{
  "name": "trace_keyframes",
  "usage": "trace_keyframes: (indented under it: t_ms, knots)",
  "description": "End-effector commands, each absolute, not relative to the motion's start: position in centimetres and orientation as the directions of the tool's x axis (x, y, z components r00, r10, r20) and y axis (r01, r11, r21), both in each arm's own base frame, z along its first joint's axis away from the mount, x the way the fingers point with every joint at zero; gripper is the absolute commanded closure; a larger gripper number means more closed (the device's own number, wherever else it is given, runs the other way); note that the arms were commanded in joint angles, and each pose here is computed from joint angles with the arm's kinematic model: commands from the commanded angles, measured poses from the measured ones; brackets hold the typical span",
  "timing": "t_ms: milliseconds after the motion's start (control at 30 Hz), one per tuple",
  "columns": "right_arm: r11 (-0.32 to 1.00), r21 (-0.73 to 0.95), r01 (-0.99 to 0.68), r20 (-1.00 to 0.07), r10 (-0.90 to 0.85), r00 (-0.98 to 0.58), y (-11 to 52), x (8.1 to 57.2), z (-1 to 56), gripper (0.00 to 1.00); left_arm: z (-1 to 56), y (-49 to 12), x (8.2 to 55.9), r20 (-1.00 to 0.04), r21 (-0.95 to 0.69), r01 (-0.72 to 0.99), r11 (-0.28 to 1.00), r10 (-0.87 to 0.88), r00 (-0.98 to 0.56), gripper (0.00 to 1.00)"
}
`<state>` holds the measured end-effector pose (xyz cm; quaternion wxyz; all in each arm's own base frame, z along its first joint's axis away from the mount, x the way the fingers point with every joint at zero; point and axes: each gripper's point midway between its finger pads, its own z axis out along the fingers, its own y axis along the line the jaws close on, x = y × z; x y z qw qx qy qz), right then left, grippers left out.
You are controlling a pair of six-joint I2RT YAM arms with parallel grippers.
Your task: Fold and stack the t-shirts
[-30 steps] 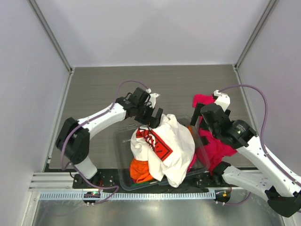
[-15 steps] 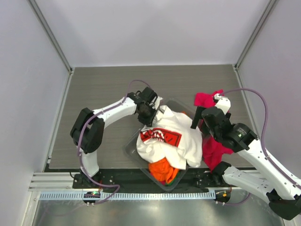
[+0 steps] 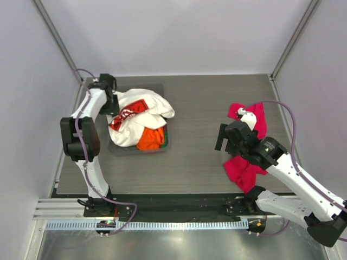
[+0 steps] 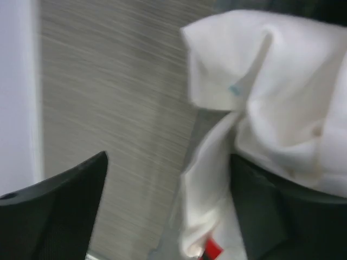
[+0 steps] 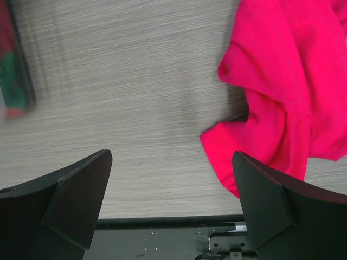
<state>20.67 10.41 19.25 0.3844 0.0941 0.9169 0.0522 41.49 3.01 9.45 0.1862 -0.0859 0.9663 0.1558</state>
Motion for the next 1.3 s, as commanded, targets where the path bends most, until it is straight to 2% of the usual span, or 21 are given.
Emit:
trace_keyframes:
  t_ms: [0,33,133,200,300,333,467,600,733,833,867,1000,1100,1200,1267]
  knots:
    - [0.971,0.221,0.093,-0.704,0.225,-0.674,11.6,21.2,21.0,0.01,14.1,5.3,41.5,-0.490,0.310,-0.356,0.882,-0.173,-0.854,0.00]
    - [0.971,0.220,0.091,-0.704,0.223,-0.674,11.7,21.2,21.0,0.01,16.4,4.3,41.5,-0.546,0.302,-0.353,0.886,-0.143,-0.826,0.00]
    - [0.971,0.219,0.092,-0.700,0.222,-0.679,11.9,21.4,20.7,0.01,20.7,1.7,41.6,-0.628,0.299,-0.337,0.893,-0.081,-0.774,0.00]
    - [0.969,0.229,0.090,-0.695,0.228,-0.682,12.2,21.4,20.5,0.01,23.1,-0.7,41.2,-0.669,0.234,-0.314,0.920,-0.082,-0.739,0.00]
    - [0.966,0.241,0.095,-0.689,0.239,-0.684,12.3,21.3,20.2,0.01,25.1,-8.2,41.3,-0.709,0.066,-0.150,0.986,-0.060,-0.703,0.00]
    - [0.965,0.243,0.097,-0.687,0.241,-0.686,12.3,21.3,20.1,0.01,24.8,-12.9,40.6,-0.690,-0.048,-0.019,0.999,-0.047,-0.722,0.00]
    - [0.959,0.266,0.092,-0.682,0.255,-0.685,12.5,21.1,20.3,0.01,23.1,-22.6,40.4,-0.643,-0.274,0.183,0.944,-0.038,-0.765,0.00]
    - [0.950,0.300,0.090,-0.680,0.279,-0.678,12.3,20.4,21.1,0.01,17.0,-28.2,41.3,-0.541,-0.312,0.246,0.917,0.041,-0.840,0.00]
    - [0.945,0.309,0.104,-0.686,0.298,-0.664,11.5,19.7,21.6,0.01,12.9,-31.3,41.8,-0.448,-0.410,0.257,0.875,0.052,-0.893,0.00]
    - [0.946,0.303,0.111,-0.685,0.298,-0.665,11.1,19.4,21.5,0.01,10.7,-30.9,42.8,-0.428,-0.382,0.235,0.894,0.054,-0.902,0.00]
    - [0.946,0.303,0.113,-0.685,0.299,-0.665,11.0,19.3,21.6,0.01,8.5,-30.1,43.2,-0.394,-0.344,0.214,0.914,0.066,-0.917,0.00]
    - [0.947,0.299,0.116,-0.685,0.298,-0.665,10.9,19.3,21.8,0.01,5.8,-22.4,45.3,-0.326,-0.218,0.059,0.974,-0.016,-0.945,0.00]
    - [0.950,0.291,0.115,-0.687,0.292,-0.666,10.9,19.3,21.7,0.01,5.8,-17.9,47.1,-0.334,-0.215,-0.033,0.976,-0.106,-0.937,0.00]
    - [0.953,0.280,0.116,-0.683,0.283,-0.674,10.9,19.4,21.5,0.01,5.4,-10.6,49.3,-0.339,-0.178,-0.159,0.971,-0.212,-0.917,0.00]
    - [0.954,0.276,0.118,-0.682,0.281,-0.675,11.0,19.6,21.5,0.01,5.8,-7.8,50.3,-0.353,-0.139,-0.168,0.976,-0.207,-0.912,0.00]
